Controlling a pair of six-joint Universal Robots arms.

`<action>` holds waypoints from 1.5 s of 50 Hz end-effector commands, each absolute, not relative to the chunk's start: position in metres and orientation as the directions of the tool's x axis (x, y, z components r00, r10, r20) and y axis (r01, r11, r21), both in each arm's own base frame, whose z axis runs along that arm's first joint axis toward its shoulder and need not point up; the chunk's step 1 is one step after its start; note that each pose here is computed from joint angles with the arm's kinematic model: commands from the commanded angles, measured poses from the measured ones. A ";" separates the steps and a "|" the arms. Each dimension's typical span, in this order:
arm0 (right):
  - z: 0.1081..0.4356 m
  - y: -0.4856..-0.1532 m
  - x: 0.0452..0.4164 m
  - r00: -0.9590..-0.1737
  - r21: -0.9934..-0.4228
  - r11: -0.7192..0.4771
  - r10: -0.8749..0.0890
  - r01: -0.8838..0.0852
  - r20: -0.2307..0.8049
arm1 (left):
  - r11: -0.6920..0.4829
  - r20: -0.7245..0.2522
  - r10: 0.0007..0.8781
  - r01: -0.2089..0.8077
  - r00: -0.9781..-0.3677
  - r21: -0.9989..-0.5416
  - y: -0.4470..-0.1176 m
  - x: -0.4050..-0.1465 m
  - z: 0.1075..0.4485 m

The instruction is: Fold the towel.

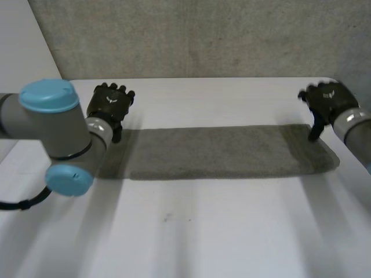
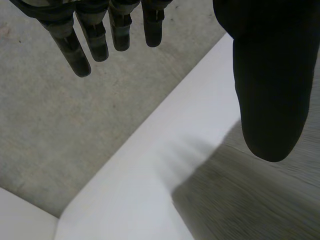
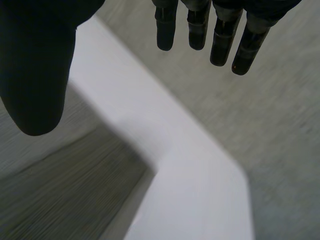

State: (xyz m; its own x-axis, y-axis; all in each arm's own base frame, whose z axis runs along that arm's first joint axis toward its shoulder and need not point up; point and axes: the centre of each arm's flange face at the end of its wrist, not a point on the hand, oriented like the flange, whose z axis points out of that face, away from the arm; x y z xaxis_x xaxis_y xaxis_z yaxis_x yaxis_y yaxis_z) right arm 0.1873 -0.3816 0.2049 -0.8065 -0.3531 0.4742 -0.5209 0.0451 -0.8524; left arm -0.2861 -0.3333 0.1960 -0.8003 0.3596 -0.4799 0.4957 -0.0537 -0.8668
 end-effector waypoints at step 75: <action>0.159 -0.235 0.390 -0.308 -0.652 -0.628 -0.577 -0.425 0.757 | -0.044 -0.373 0.368 0.385 -0.852 -0.922 -0.281 -0.268 0.189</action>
State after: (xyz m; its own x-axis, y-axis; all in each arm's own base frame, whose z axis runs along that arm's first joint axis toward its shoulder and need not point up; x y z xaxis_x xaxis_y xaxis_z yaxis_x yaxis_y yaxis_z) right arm 0.4003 -0.2253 0.1257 -0.1966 -0.5860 0.7861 -0.4165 -0.6759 -0.6080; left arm -0.2640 -0.2795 0.1847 -0.8502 0.3702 -0.3744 0.3960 -0.0190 -0.9180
